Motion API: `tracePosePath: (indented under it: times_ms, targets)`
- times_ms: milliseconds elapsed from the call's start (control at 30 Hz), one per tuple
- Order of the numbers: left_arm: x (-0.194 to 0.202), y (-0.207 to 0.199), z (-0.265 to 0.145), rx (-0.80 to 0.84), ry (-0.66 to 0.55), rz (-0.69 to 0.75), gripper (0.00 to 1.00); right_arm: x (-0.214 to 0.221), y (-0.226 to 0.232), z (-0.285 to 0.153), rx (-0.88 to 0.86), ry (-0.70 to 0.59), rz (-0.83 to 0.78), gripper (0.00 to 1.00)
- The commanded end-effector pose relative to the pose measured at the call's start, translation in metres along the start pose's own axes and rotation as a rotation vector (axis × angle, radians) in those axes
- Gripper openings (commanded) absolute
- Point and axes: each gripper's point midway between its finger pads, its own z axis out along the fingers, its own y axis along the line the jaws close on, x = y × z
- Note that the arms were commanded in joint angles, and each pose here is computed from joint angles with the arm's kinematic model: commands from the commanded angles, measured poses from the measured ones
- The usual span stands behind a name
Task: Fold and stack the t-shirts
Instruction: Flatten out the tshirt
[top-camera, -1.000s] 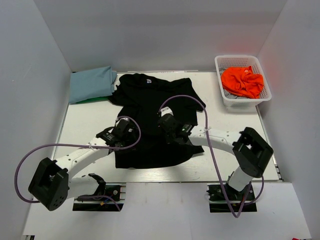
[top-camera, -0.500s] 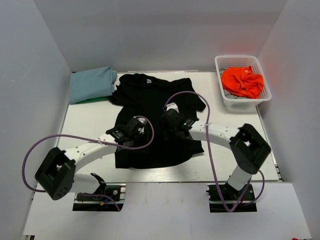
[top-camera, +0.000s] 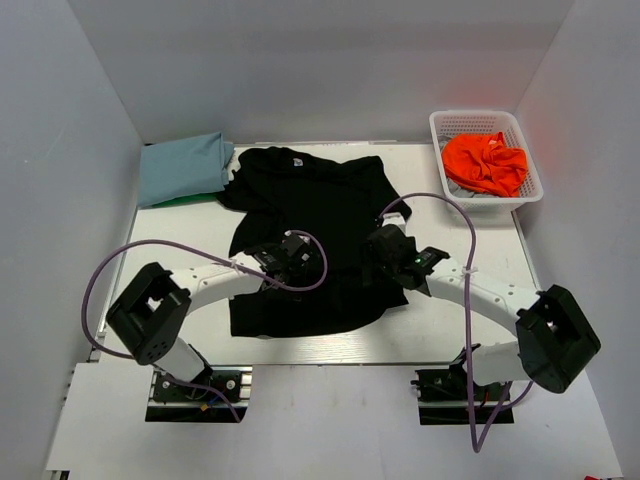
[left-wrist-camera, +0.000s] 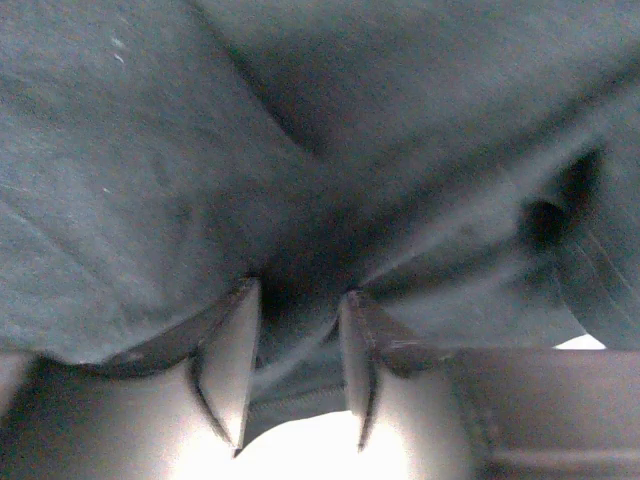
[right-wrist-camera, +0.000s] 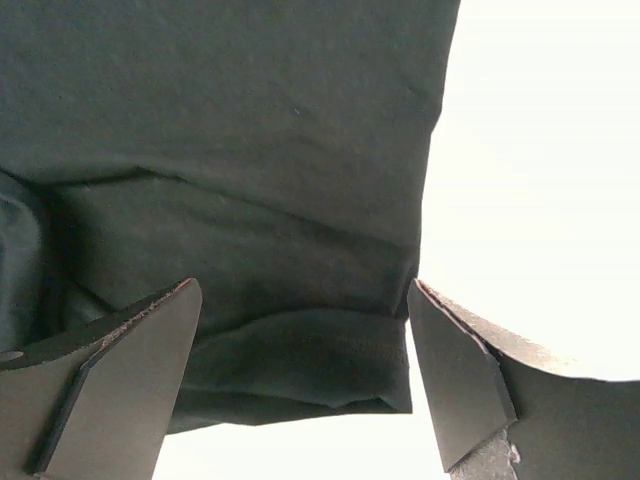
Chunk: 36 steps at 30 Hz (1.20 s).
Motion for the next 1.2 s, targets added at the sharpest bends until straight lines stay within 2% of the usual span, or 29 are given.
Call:
tracePosePath:
  times_ms: [0, 167, 267, 300, 500, 633, 833, 1000, 1033, 1100, 1167]
  targets:
    - [-0.013, 0.007, 0.002, -0.07, -0.035, 0.004, 0.46, 0.004, -0.003, -0.005, -0.015, 0.008, 0.038, 0.9]
    - [-0.02, 0.006, 0.005, -0.086, -0.05, -0.006, 0.34, 0.026, 0.0, -0.006, -0.073, 0.045, 0.03, 0.9]
    - [-0.028, 0.002, 0.001, -0.07, -0.077, -0.011, 0.15, 0.039, 0.006, -0.007, -0.128, 0.072, 0.04, 0.9]
    - [-0.031, 0.003, -0.001, -0.074, -0.09, -0.013, 0.0, 0.044, 0.009, -0.005, -0.15, 0.078, 0.044, 0.9]
    - [-0.028, 0.008, -0.028, -0.084, -0.09, -0.065, 0.0, 0.066, 0.02, 0.004, -0.214, 0.127, 0.051, 0.9]
    - [-0.015, 0.017, -0.048, -0.109, -0.052, -0.101, 0.0, 0.075, 0.008, 0.016, -0.126, 0.165, 0.086, 0.9]
    - [0.031, 0.044, -0.079, -0.249, 0.125, -0.195, 0.0, 0.096, -0.018, 0.023, 0.044, 0.245, 0.172, 0.88]
    - [0.062, 0.053, -0.117, -0.3, 0.252, -0.285, 0.0, 0.112, -0.033, 0.012, 0.089, 0.296, 0.256, 0.87]
    - [0.076, 0.06, -0.128, -0.339, 0.304, -0.295, 0.0, 0.117, -0.038, 0.01, 0.106, 0.306, 0.27, 0.87]
    - [0.104, 0.056, -0.128, -0.3, 0.404, -0.311, 0.0, 0.126, -0.049, 0.002, 0.151, 0.339, 0.289, 0.87]
    - [0.13, 0.062, -0.124, -0.331, 0.491, -0.336, 0.0, 0.13, -0.058, -0.005, 0.188, 0.352, 0.318, 0.87]
